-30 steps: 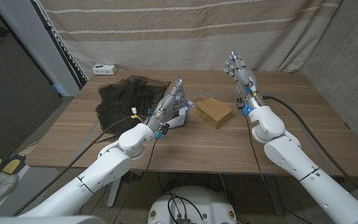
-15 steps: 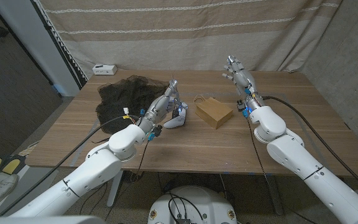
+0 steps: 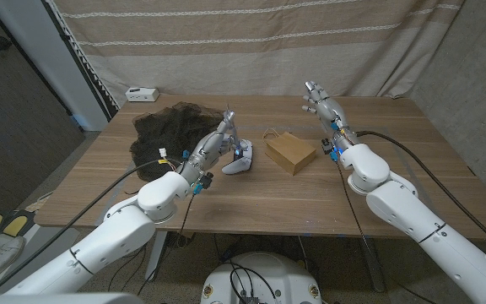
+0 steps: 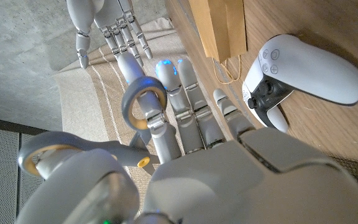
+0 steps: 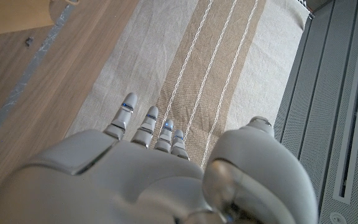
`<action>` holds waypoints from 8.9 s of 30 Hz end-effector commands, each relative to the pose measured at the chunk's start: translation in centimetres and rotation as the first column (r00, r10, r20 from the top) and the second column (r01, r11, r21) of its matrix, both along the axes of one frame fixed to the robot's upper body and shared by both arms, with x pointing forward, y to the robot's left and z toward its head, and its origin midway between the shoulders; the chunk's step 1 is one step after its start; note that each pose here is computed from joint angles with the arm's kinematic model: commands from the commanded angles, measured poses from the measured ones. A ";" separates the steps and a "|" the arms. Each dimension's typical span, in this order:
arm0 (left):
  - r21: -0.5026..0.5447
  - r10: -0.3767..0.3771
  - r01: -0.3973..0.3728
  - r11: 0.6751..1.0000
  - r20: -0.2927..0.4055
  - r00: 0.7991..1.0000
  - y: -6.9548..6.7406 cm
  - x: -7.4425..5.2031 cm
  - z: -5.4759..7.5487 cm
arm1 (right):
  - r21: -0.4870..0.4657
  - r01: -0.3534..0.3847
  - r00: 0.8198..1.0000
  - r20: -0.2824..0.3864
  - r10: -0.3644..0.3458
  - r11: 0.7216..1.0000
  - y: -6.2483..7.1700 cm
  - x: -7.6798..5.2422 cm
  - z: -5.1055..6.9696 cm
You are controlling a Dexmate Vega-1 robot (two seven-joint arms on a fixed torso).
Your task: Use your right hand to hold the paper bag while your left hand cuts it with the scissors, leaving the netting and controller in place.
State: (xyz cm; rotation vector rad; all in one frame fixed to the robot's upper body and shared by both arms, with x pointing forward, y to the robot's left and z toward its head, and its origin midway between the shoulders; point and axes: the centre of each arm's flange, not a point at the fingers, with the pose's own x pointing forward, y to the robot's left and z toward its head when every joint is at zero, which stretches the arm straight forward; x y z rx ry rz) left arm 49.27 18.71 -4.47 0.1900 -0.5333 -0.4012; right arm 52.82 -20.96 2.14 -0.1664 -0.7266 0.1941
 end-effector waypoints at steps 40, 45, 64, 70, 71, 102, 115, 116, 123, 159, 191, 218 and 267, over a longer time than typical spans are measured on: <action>0.043 0.015 -0.012 0.999 -0.077 0.997 2.1 -2.1 -2.2 | -0.328 0.304 0.938 -0.060 -0.342 0.894 1.3 -1.8 -1.8; 0.043 0.016 -0.013 0.999 -0.080 0.997 2.4 -2.3 -2.2 | -0.358 0.331 0.923 -0.070 -0.379 0.873 1.5 -1.9 -2.0; 0.048 0.035 -0.032 0.998 -0.067 0.997 2.8 -2.7 -2.4 | -0.516 0.380 0.886 -0.036 -0.463 0.768 3.5 -2.2 -2.3; 0.051 0.036 -0.033 0.998 -0.066 0.997 2.9 -2.8 -2.4 | -0.563 0.397 0.872 -0.016 -0.489 0.725 4.1 -2.3 -2.4; 0.053 0.038 -0.035 0.998 -0.066 0.997 2.9 -2.8 -2.5 | -0.584 0.405 0.865 -0.005 -0.502 0.703 4.4 -2.3 -2.5; 0.046 0.038 -0.035 0.998 -0.067 0.997 3.4 -2.9 -2.8 | -0.724 0.444 0.803 0.061 -0.593 0.527 6.8 -1.3 -3.9; 0.041 0.043 -0.040 0.998 -0.065 0.997 3.4 -2.9 -3.1 | -0.746 0.446 0.792 0.073 -0.606 0.494 7.0 -0.7 -4.6; 0.041 0.044 -0.042 0.998 -0.063 0.997 3.4 -2.9 -3.1 | -0.749 0.444 0.792 0.071 -0.606 0.492 7.0 -0.6 -4.7; 0.037 0.043 -0.041 0.998 -0.063 0.997 3.4 -2.9 -3.2 | -0.765 0.434 0.789 0.068 -0.611 0.476 7.2 -0.3 -4.9; 0.028 0.052 -0.050 0.998 -0.068 0.996 3.7 -2.5 -3.4 | -0.852 0.392 0.774 0.102 -0.624 0.347 9.1 1.8 -6.5; 0.021 0.047 -0.046 0.999 -0.068 0.997 3.5 -2.1 -3.2 | -0.837 0.427 0.760 0.127 -0.638 0.343 8.8 3.0 -7.4; -0.008 0.053 -0.054 0.999 -0.059 0.997 3.6 -2.6 -3.9 | -0.753 0.509 0.761 0.166 -0.628 0.417 8.3 2.8 -8.0; 0.037 0.025 -0.023 0.999 -0.074 0.997 1.9 -2.3 -3.2 | -0.353 0.664 0.743 0.407 -0.530 0.659 4.3 0.7 -6.7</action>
